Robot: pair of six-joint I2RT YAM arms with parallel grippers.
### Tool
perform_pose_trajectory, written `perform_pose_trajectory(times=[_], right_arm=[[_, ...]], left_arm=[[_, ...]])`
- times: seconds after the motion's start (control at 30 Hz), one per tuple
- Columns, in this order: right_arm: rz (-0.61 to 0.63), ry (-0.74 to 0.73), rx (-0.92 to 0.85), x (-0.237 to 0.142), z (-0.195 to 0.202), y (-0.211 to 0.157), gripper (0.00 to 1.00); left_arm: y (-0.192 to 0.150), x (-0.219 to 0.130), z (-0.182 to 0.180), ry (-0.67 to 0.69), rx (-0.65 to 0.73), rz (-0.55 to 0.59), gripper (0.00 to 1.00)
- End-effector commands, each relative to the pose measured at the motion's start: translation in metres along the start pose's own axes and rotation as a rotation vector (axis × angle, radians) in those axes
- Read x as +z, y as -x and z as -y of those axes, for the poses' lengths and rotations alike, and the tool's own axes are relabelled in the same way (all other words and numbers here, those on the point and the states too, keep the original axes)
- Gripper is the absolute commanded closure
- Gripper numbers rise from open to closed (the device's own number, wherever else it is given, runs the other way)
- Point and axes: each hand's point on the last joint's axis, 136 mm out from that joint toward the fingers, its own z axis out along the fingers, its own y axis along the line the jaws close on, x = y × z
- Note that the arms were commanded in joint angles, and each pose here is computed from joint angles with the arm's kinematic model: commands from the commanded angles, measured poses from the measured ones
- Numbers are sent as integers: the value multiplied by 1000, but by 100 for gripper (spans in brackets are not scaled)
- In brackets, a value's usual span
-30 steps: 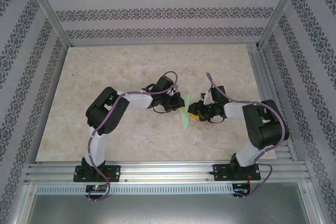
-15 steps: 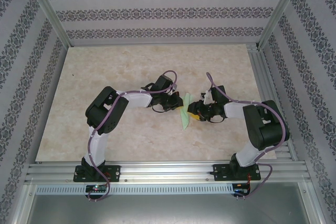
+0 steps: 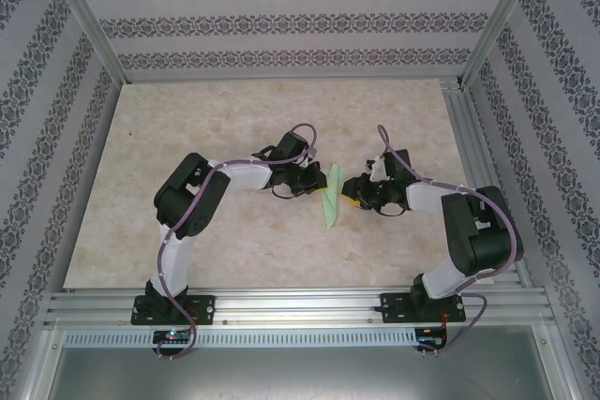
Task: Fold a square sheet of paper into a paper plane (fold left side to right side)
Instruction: Fold the wing for the fifth time at the center of the table.
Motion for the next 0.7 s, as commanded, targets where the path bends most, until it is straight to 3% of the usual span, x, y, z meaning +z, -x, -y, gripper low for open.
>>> perform_pose_trajectory(times=[0.0, 0.3, 0.67], right_arm=[[68, 8, -26, -4, -12, 27, 78], [135, -54, 22, 9, -6, 72, 96], [107, -96, 40, 28, 8, 83, 98]], left_arm=[[5, 1, -3, 2, 17, -4, 100], [5, 1, -2, -4, 11, -4, 100], [5, 0, 0, -8, 12, -3, 100]])
